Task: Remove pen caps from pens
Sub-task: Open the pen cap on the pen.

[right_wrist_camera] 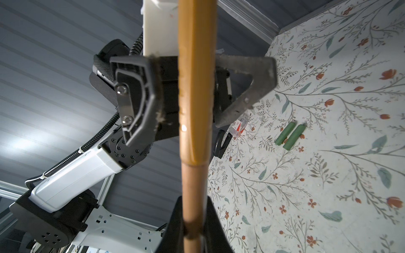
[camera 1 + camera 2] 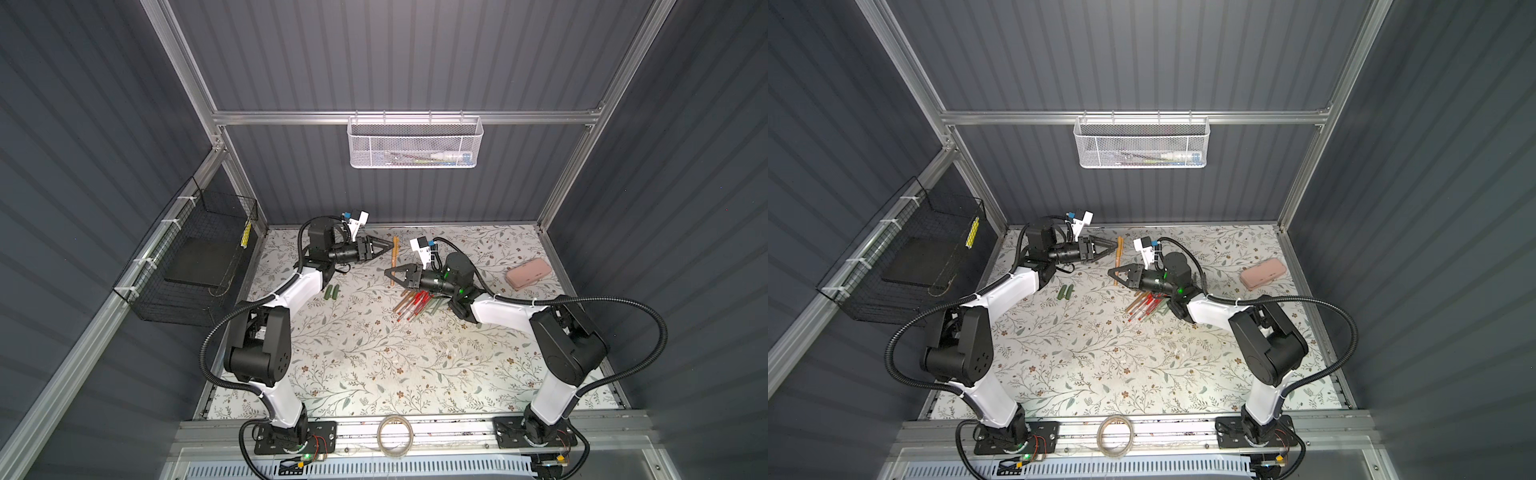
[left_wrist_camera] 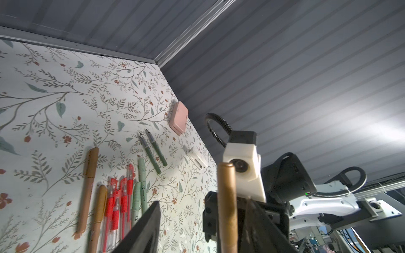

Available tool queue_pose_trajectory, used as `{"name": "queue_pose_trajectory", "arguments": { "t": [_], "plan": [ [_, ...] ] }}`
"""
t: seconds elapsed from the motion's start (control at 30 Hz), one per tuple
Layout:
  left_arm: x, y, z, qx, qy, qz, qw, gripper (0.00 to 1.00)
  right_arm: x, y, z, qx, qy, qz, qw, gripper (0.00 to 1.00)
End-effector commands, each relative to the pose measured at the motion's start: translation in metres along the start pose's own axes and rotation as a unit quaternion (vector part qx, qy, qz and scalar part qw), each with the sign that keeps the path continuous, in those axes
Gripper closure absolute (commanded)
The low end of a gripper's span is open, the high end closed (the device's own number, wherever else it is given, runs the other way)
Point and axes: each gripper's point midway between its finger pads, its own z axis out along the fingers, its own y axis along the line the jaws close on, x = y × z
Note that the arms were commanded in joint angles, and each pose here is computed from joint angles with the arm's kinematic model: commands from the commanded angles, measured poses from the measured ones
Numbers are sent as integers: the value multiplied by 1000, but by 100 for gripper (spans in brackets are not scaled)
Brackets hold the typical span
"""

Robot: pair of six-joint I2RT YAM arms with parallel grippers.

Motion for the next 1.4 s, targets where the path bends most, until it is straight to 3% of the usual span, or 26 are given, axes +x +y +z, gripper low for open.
{"name": "queue_pose_trajectory", "arguments": {
  "t": [0.0,0.47,0.67,0.8,0.9,1.03,1.27,1.37],
  "plan": [
    [-3,-22,0,33,2,22,999,38,-3,8,5,-20,2,-12,1000,99],
    [12,-17,18,27,29,8,999,51,1,7,11,-22,11,-15,1000,100],
    [10,-16,19,22,27,7,999,84,2,0,10,-11,6,-10,1000,100],
    [9,-15,19,16,26,8,1000,100,3,-1,9,-8,7,-6,1000,99],
    [8,-11,18,-3,25,6,1000,100,3,-3,5,9,0,-12,1000,84],
    [7,3,15,-53,21,8,998,100,1,-15,-7,83,-11,-11,996,58],
    [8,19,13,-106,19,9,994,100,-5,-35,-29,261,-20,-58,963,53],
    [11,21,14,-110,22,8,994,100,-6,-36,-28,283,-22,-68,957,51]
  ]
}}
